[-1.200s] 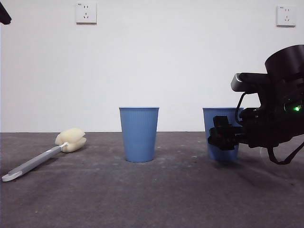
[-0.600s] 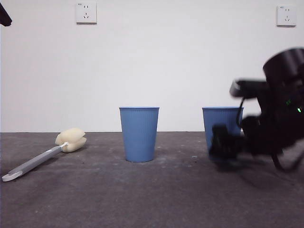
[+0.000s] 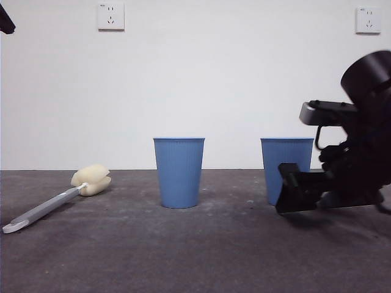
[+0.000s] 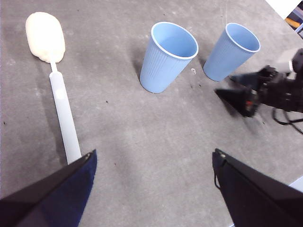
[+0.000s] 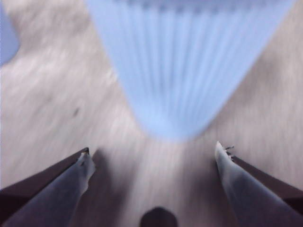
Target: Pick up the cup brush,pick up the cup,insert the brush into the cup,clean the cup,put the cup brush back,put the cup back to the fixed position on the table
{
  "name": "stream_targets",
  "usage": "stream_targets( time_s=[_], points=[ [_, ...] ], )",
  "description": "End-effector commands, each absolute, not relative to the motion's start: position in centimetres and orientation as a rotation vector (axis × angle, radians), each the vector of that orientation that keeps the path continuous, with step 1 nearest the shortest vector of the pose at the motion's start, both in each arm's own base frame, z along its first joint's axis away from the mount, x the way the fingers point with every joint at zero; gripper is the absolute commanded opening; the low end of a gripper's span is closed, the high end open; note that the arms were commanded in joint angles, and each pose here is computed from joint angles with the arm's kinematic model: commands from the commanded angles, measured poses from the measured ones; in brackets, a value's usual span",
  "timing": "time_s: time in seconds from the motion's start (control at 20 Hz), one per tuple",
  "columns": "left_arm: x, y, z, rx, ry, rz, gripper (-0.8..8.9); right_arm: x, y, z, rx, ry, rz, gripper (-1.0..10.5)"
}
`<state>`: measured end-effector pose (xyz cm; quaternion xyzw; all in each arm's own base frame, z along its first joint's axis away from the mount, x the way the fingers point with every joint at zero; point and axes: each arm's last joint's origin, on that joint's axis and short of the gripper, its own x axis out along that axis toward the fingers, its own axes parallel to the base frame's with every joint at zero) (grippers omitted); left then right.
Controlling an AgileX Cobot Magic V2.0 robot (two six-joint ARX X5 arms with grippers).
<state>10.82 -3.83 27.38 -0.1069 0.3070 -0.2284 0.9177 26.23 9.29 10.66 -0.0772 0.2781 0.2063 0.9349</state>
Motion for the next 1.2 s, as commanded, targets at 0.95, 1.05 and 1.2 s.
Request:
stream_targets(
  time_s=[0.95, 1.05, 1.2],
  points=[
    [11.7, -4.6, 26.7, -0.257, 0.715, -0.635, 1.56, 9.2, 4.3, 31.8, 0.008, 0.785, 0.648, 1.3],
    [11.7, -4.6, 26.7, -0.26, 0.717, -0.644, -0.17, 8.8, 4.1, 32.0, -0.018, 0.806, 0.656, -0.1],
    [11.7, -4.6, 26.7, -0.259, 0.716, -0.646, -0.09, 8.5, 4.0, 31.7, -0.029, 0.847, 0.657, -0.1]
  ],
)
